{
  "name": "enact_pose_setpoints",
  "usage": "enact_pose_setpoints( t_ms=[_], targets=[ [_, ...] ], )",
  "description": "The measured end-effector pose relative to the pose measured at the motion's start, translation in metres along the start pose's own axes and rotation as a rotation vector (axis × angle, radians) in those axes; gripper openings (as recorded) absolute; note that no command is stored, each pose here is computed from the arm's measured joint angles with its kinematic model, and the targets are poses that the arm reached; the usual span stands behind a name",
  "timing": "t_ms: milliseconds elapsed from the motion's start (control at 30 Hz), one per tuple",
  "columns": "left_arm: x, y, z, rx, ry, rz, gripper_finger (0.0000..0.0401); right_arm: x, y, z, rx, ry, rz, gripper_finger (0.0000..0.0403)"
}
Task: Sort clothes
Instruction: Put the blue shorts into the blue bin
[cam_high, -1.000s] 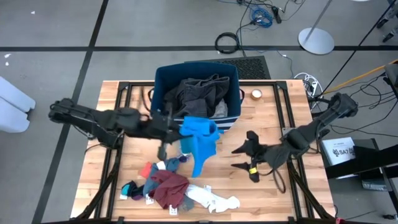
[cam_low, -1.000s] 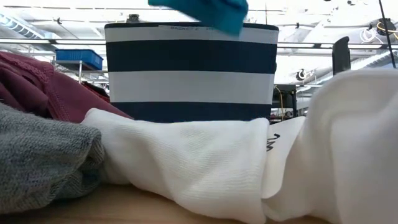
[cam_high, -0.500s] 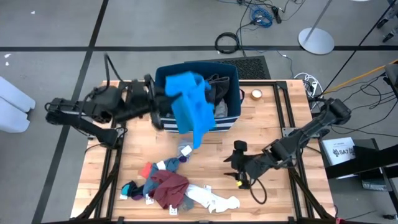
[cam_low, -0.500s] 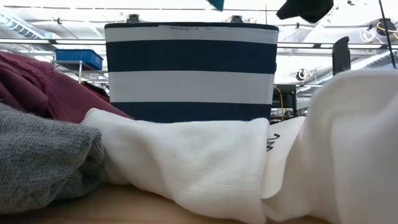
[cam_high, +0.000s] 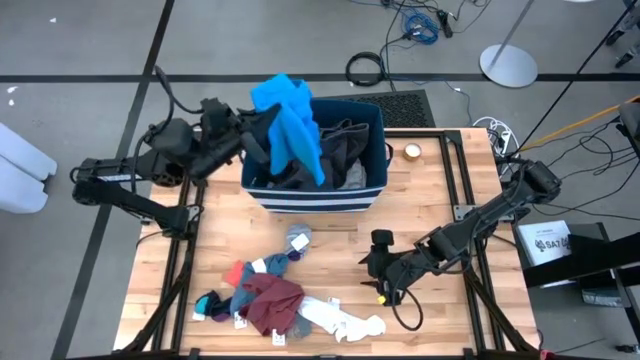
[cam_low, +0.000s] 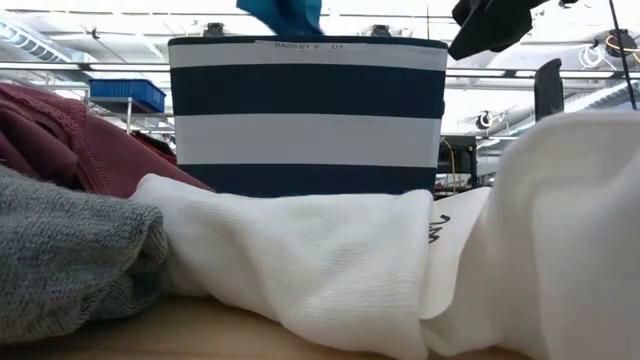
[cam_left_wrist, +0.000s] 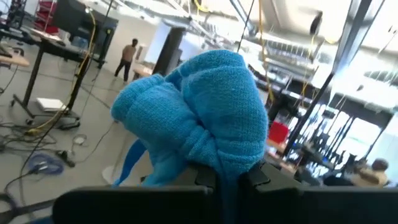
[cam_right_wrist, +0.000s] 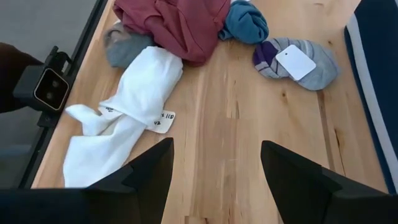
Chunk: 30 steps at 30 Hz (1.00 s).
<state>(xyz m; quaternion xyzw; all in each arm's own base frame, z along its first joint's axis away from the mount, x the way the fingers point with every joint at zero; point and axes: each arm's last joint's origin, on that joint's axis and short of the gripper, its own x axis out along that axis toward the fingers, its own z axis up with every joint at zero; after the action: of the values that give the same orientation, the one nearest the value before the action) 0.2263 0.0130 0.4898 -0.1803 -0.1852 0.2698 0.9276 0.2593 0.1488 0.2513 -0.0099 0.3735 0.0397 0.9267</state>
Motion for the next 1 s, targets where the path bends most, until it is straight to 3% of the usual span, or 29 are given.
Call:
enact_pose_setpoints(
  t_ms=[133, 400, 733, 1000],
  targets=[
    [0.0, -0.001, 0.004, -0.003, -0.031, -0.009, 0.0018, 0.0, 0.0, 0.0, -0.01, -0.004, -0.005, 0.0228],
    [-0.001, 0.014, 0.01, 0.182, -0.011, 0.043, 0.0018, 0.009, 0.001, -0.005, -0.038, 0.039, -0.022, 0.0228],
    [0.008, 0.056, -0.01, 0.409, 0.278, 0.182, 0.0018, -0.002, -0.006, -0.013, -0.065, 0.126, -0.055, 0.0228],
    [0.042, 0.085, -0.061, 0.498, 0.592, 0.199, 0.0018, -0.021, -0.016, -0.009, -0.019, 0.107, -0.065, 0.0228]
  ],
)
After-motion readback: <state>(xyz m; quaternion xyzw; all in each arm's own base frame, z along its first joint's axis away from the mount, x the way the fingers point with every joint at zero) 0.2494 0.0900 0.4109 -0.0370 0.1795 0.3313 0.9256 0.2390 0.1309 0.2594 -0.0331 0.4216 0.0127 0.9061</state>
